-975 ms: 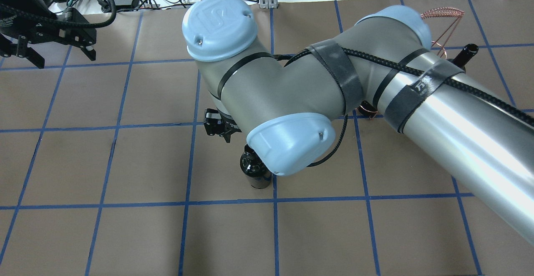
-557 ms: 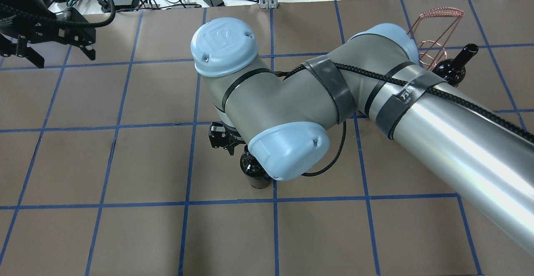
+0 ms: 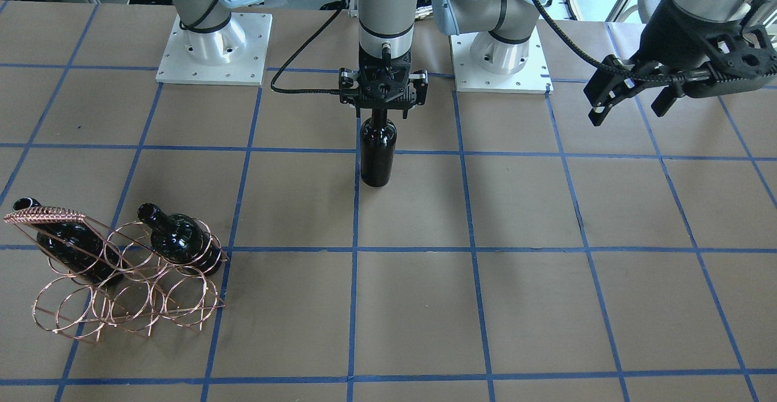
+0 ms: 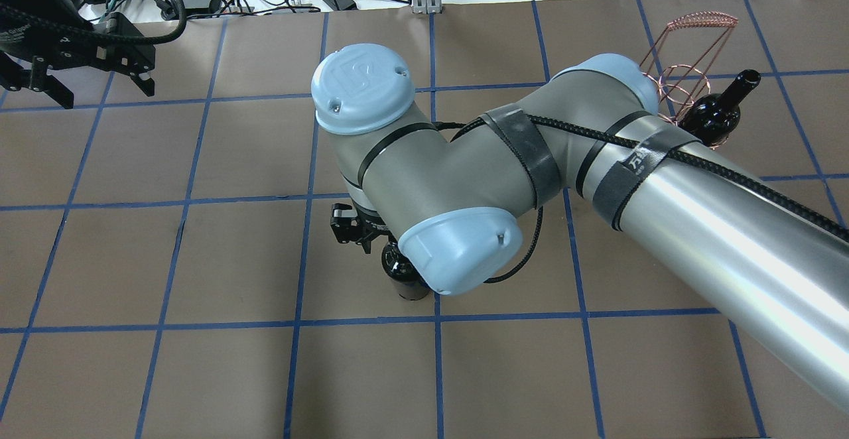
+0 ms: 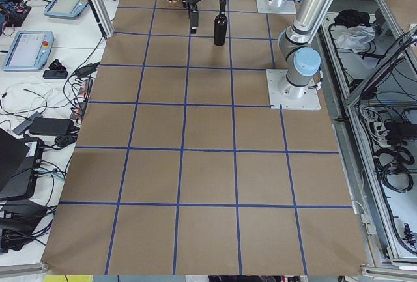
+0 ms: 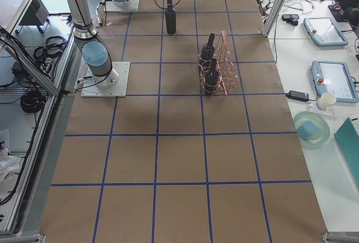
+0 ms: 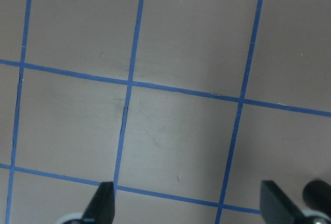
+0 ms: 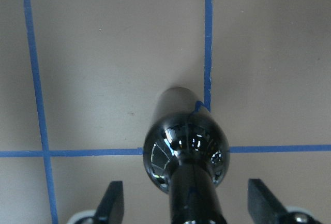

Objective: Place wine into wine basket
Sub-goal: 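Move the right gripper over the standing bottle and grasp its neck, then lift the bottle with the right gripper and carry it to the wire rack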

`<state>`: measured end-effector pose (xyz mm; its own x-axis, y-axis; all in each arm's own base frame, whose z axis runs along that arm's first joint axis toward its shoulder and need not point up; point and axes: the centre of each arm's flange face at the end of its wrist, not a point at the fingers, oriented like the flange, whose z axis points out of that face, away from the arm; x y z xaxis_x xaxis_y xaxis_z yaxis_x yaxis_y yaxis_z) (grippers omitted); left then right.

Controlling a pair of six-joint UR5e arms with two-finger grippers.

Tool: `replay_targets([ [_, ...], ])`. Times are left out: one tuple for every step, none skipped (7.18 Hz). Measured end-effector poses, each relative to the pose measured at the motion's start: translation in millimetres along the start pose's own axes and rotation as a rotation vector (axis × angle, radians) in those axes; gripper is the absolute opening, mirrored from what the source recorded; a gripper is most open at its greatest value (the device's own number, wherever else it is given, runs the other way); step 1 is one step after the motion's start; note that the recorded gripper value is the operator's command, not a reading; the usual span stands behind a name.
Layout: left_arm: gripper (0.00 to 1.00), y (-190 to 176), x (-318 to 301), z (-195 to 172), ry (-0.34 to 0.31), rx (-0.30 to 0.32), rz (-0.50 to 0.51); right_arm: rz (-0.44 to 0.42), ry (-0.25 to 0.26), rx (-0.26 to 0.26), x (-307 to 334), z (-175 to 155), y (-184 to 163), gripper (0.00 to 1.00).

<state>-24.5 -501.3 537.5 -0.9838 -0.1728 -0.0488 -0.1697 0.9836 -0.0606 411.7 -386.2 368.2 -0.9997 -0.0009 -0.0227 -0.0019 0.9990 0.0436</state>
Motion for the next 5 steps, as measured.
replay_targets([
  [1.0,0.0,0.4,0.2,0.0,0.0,0.0,-0.016,-0.009,0.015,-1.4,1.9,-2.4,0.78],
  [1.0,0.0,0.7,0.2,0.001,0.0,-0.001,-0.023,-0.01,0.019,-1.8,4.7,-3.4,0.78],
  [1.0,0.2,1.1,0.2,0.001,-0.001,-0.003,-0.026,-0.009,0.018,-1.5,6.7,-3.3,0.78],
  [1.0,0.6,2.4,0.3,0.001,-0.002,-0.005,-0.026,-0.006,0.016,-1.1,7.2,-2.8,0.78],
  [1.0,1.2,4.4,0.3,0.001,-0.003,-0.005,-0.025,-0.005,0.015,-0.4,6.1,-2.1,0.62],
])
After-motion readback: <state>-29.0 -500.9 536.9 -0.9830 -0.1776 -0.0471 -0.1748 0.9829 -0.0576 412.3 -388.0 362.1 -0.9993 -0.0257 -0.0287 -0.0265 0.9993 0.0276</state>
